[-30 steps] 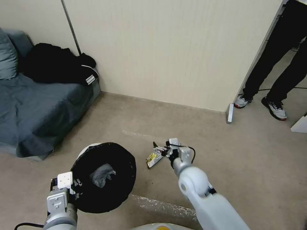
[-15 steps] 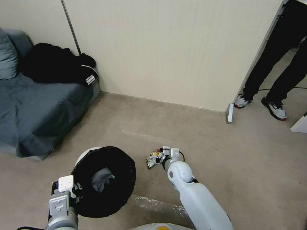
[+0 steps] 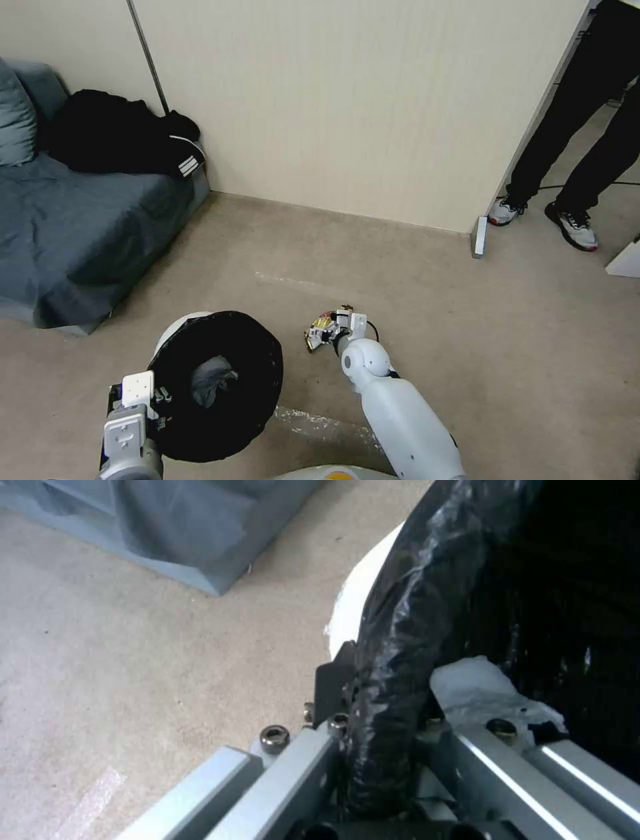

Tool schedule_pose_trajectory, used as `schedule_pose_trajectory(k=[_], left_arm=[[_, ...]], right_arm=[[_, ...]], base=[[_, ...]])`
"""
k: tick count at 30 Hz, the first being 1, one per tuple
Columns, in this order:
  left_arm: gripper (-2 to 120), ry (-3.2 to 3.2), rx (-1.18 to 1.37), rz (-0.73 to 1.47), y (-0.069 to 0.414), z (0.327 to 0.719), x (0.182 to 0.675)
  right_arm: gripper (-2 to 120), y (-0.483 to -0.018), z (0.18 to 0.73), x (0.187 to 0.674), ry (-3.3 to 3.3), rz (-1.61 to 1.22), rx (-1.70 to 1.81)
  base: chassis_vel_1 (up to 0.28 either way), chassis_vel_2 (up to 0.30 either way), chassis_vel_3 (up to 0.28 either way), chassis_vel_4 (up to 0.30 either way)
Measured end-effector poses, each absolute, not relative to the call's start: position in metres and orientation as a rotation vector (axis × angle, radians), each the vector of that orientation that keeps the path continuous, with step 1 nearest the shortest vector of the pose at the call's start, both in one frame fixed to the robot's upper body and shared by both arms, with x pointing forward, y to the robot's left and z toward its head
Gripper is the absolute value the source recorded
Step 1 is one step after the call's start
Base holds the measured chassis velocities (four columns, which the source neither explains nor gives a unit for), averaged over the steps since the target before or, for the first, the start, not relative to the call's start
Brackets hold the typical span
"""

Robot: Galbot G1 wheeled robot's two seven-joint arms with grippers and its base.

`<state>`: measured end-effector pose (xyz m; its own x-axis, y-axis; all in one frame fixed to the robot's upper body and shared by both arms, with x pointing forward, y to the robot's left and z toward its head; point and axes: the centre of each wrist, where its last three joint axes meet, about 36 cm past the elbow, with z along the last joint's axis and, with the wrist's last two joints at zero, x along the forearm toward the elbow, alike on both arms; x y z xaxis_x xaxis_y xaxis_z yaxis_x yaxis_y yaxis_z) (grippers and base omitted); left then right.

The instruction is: Pick up the trash bin, then pick up the garbage from the floor and place it into the trash bin.

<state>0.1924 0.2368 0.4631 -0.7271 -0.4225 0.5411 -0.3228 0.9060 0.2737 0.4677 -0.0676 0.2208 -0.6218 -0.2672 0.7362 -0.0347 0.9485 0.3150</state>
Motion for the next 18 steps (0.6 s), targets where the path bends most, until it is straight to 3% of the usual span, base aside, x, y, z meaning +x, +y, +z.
schedule_pose_trajectory(k=[15, 18], left_arm=[[0, -2.439, 0.540, -0.225, 0.240, 0.461, 0.192], [0, -2.435, 0.540, -0.228, 0.240, 0.459, 0.192]], right_arm=[[100, -0.084, 0.195, 0.487, -2.250, -0.317, 0.187], [94, -0.089, 0.190, 0.492, -2.257, -0.315, 0.185]], base=[[0.000, 0.000, 0.000, 0.000], [0.000, 0.000, 0.000, 0.000]])
